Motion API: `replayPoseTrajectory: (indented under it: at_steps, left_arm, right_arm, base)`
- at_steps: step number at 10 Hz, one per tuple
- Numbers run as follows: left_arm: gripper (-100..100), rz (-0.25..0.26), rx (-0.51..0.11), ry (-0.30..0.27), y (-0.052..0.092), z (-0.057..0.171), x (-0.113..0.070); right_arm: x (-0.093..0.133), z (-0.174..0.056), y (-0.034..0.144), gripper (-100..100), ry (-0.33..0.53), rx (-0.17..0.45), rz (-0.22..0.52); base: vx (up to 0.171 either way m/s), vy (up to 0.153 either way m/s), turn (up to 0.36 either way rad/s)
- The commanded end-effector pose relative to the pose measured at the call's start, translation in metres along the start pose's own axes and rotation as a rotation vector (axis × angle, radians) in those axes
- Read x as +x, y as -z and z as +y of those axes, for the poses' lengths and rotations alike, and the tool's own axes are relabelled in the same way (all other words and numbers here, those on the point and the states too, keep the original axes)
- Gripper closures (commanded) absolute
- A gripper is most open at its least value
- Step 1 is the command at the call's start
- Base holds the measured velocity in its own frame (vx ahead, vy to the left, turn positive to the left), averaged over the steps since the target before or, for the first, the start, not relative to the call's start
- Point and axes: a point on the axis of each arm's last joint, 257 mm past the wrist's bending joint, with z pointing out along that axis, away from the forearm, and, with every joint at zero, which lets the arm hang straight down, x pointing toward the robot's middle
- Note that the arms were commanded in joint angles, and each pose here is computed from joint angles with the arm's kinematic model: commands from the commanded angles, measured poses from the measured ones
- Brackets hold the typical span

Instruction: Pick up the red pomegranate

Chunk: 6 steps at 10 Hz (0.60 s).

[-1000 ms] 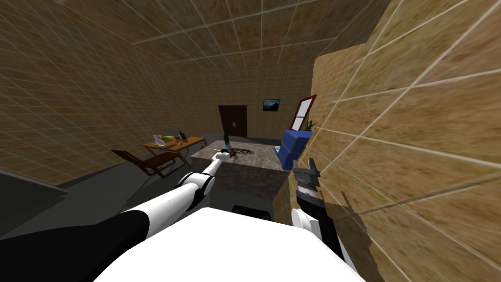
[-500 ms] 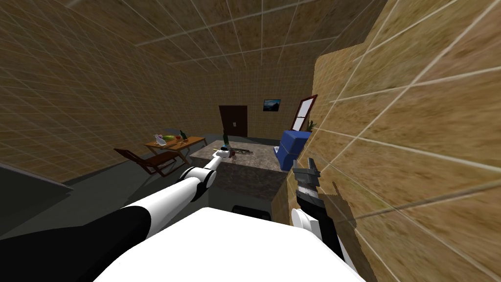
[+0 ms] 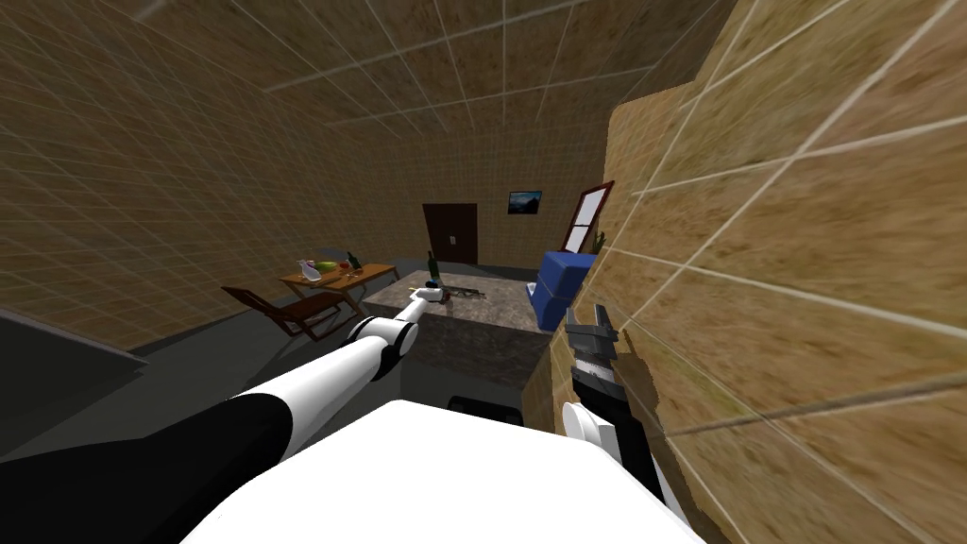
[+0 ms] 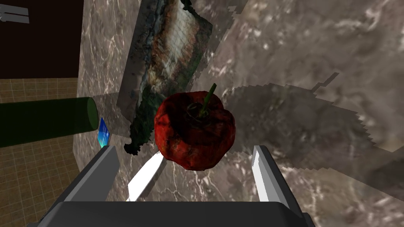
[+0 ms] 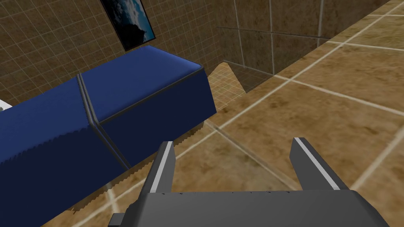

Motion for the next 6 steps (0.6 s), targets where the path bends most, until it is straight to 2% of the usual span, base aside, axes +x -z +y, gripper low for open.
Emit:
replayPoseTrajectory:
  at_steps: [1,2,6]
  left_arm:
    - [-100,-0.024,0.007,0.024,0.0,-0.001,-0.014]
    - [-100,-0.036,0.011,0.036,-0.001,-0.001,-0.021]
    - [-100,-0.086,0.026,0.084,0.0,-0.001,-0.051]
  right_arm:
    - [0.0,0.0,0.0,0,0.0,0.0,0.0]
    - [0.0,0.0,0.0,0,0.0,0.0,0.0]
    - [0.0,0.0,0.0,0,0.0,0.0,0.0]
  base:
    - [-0.011,0.027,-0.281]
    - [-0.026,0.067,-0.277]
    - [-0.026,0.066,-0.167]
